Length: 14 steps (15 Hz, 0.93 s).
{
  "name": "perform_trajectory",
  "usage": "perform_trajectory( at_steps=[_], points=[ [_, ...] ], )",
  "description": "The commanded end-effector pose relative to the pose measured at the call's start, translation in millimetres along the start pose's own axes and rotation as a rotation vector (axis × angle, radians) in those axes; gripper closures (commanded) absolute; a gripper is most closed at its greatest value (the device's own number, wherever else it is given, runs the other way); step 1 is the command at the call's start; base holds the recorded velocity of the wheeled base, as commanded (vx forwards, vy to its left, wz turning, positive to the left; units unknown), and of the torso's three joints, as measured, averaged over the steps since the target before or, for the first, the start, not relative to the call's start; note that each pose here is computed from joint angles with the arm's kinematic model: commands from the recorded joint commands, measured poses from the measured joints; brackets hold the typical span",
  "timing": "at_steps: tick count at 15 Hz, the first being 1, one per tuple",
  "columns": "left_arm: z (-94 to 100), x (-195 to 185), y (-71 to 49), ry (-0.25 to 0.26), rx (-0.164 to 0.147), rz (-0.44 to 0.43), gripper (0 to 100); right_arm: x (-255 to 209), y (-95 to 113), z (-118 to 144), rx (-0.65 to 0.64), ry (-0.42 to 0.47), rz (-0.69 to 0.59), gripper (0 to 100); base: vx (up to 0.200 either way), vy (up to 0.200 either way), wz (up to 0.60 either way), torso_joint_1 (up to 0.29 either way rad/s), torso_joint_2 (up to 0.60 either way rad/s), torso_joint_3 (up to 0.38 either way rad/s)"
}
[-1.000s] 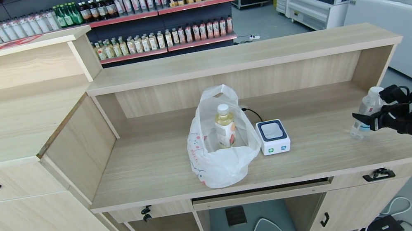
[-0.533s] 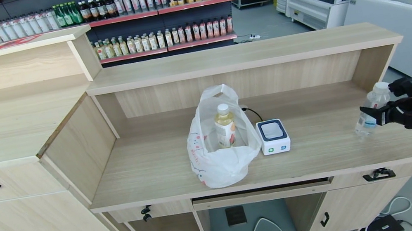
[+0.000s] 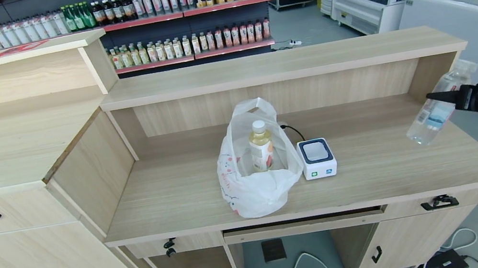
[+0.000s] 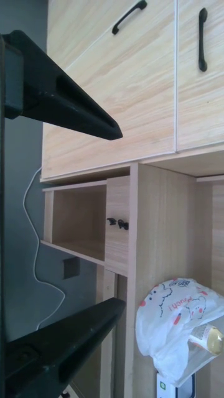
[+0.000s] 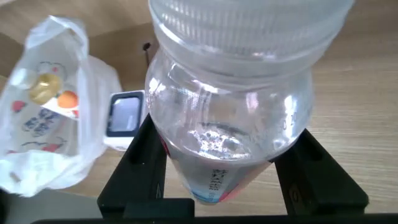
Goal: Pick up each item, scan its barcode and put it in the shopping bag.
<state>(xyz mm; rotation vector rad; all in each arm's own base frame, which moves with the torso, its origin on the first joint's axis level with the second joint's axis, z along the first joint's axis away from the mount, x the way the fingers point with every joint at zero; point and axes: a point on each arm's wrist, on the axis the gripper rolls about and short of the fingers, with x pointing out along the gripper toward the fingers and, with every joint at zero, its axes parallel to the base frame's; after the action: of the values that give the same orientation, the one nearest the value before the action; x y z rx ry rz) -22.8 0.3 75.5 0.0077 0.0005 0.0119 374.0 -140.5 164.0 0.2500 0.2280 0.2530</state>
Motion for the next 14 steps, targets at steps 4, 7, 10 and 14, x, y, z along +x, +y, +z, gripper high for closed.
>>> perform_trajectory(
  at_steps=[4,7,10,14],
  points=[
    [0.0,0,0.0,0.0,0.0,0.002,0,-56,96,39,0.0,-0.059,0.214,100,0.0,0.0,0.0,0.0,0.0,0.0],
    [0.0,0,0.0,0.0,0.0,0.0,0,-66,122,44,0.078,-0.04,0.271,100,0.0,0.0,0.0,0.0,0.0,0.0],
    [0.0,0,0.0,0.0,0.0,0.002,0,-83,152,56,0.138,0.019,0.336,100,0.0,0.0,0.0,0.0,0.0,0.0],
    [0.0,0,0.0,0.0,0.0,0.0,0,-116,200,67,0.186,0.053,0.491,100,0.0,0.0,0.0,0.0,0.0,0.0]
  ],
)
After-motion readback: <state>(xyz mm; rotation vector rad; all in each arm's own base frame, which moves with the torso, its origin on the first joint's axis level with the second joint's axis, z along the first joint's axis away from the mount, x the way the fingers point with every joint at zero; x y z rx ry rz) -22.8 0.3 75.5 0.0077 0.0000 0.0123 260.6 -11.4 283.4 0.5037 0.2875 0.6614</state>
